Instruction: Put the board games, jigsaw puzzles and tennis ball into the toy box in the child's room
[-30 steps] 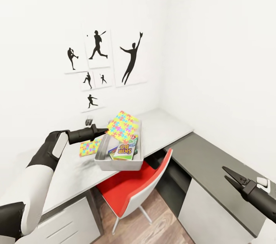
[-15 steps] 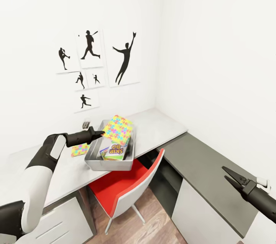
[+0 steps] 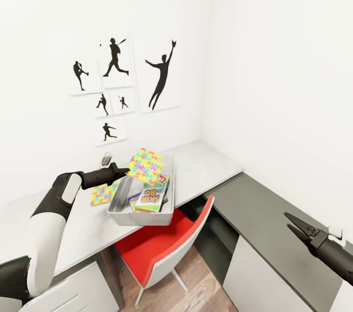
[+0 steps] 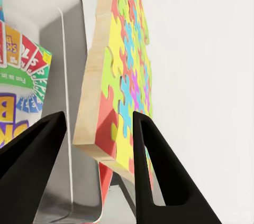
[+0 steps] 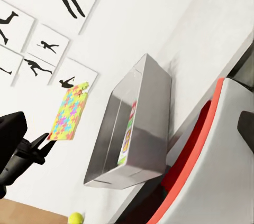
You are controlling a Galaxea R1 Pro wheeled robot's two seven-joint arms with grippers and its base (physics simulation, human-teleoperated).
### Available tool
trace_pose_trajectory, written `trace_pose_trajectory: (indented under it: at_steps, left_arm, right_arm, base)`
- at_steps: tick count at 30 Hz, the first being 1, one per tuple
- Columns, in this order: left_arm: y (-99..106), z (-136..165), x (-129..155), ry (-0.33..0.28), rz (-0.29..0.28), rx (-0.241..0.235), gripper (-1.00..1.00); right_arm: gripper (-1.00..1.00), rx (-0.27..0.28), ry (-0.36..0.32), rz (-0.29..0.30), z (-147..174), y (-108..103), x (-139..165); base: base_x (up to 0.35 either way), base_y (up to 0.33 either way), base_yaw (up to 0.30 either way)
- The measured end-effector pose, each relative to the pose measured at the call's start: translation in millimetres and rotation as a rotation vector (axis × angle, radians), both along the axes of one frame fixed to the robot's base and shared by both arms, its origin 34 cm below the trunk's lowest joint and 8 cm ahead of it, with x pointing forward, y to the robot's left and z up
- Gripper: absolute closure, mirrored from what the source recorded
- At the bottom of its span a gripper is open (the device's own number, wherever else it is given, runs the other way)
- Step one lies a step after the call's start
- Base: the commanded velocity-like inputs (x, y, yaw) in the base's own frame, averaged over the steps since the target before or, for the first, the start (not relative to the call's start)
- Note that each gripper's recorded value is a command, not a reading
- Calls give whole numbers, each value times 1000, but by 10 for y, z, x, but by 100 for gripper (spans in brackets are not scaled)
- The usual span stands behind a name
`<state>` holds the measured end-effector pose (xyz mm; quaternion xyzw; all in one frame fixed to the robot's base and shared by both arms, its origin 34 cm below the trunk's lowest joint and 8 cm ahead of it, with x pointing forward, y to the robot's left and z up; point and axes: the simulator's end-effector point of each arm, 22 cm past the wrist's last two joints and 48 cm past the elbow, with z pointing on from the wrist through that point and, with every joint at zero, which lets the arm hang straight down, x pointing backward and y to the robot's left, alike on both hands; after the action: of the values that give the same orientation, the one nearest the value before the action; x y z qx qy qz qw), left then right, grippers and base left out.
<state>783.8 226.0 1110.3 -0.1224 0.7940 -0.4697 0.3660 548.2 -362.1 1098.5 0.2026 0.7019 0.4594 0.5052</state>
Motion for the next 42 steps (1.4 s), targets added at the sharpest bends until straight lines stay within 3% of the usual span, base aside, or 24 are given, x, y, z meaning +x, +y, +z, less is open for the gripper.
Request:
trace_pose_trajectory:
  at_steps: [15, 23, 31, 38, 42]
  left_arm:
    - [76, -165, 21, 32, 43, -15, 100]
    - [176, -298, 46, 59, 85, 8, 100]
    - [180, -612, 6, 115, 110, 18, 100]
    - [265, -774, 3, 158, 145, 70, 100]
    - [257, -786, 10, 158, 150, 75, 100]
  right_arm:
    - [-100, -2, -11, 0, 17, 3, 6]
    - [-100, -3, -9, 7, 9, 32, 13]
    - [-100, -3, -8, 8, 8, 36, 13]
    - [-100, -3, -8, 8, 8, 37, 13]
    - [-100, -3, -8, 8, 8, 37, 13]
  base:
    - [66, -84, 0]
    - [14, -9, 0]
    - [0, 0, 0]
    - [0, 0, 0]
    - [0, 0, 0]
